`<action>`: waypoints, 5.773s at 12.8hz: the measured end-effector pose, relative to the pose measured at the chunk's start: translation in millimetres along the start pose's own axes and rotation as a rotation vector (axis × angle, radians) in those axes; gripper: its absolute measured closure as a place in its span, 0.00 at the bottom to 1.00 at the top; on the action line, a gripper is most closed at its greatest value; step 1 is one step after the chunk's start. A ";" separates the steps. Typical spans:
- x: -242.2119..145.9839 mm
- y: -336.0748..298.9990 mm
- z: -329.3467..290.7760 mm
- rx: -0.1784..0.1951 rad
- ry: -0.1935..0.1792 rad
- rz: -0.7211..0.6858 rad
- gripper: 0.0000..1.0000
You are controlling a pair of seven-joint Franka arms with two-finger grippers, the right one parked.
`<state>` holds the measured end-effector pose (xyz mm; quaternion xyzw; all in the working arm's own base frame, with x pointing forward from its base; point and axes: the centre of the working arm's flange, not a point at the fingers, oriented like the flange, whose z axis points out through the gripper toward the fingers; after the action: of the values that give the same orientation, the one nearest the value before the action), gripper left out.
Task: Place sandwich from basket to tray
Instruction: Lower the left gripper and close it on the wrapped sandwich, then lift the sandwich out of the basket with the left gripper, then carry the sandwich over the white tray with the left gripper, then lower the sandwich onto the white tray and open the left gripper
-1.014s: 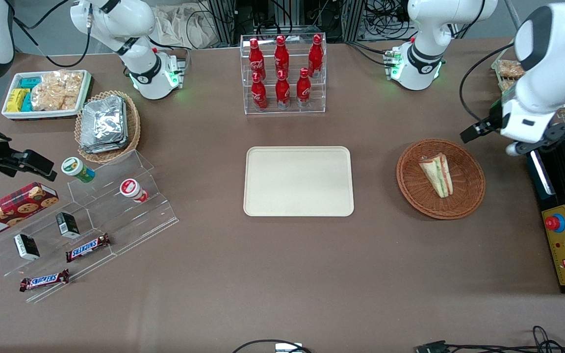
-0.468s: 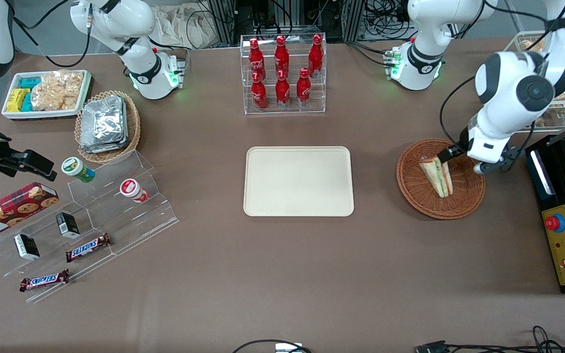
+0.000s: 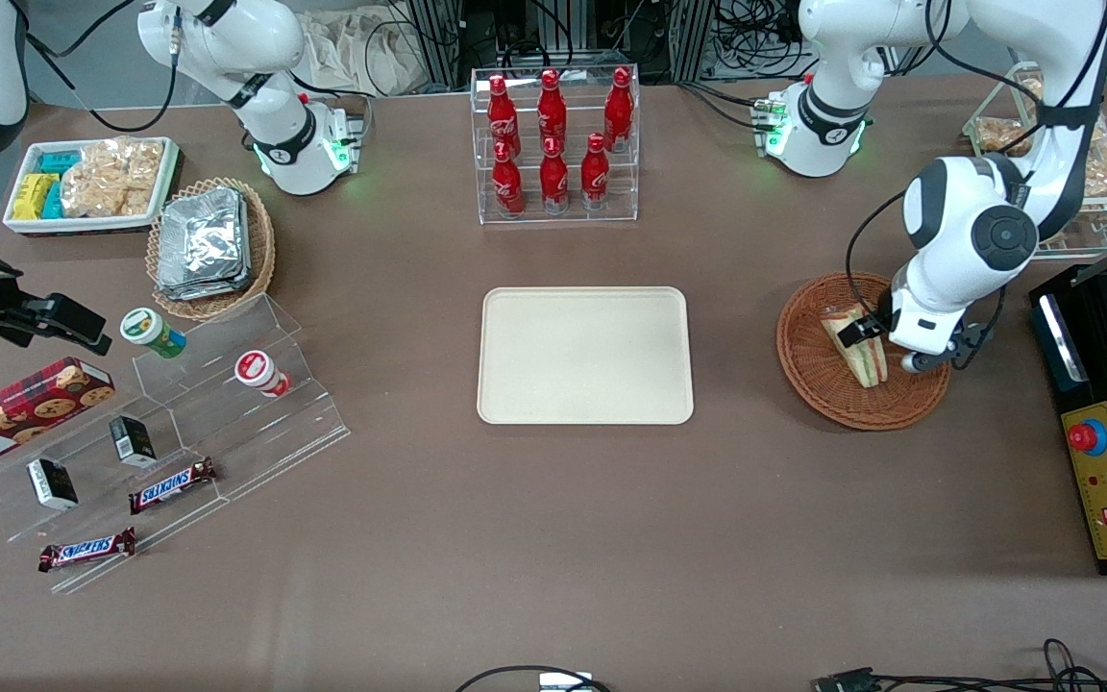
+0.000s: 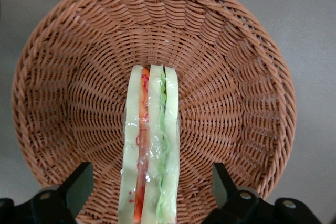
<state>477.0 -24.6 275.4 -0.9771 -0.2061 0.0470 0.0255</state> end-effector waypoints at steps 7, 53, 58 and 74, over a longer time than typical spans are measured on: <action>-2.7 0.1 35.2 -0.012 0.014 -0.004 0.06; -160.4 329.6 -204.3 0.121 -0.108 0.710 0.85; -131.4 309.9 -113.6 0.064 -0.063 0.616 0.85; -118.5 321.3 41.1 -0.049 -0.042 0.357 0.53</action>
<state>493.5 -365.0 221.9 -0.9973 -0.0309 0.0662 -0.0115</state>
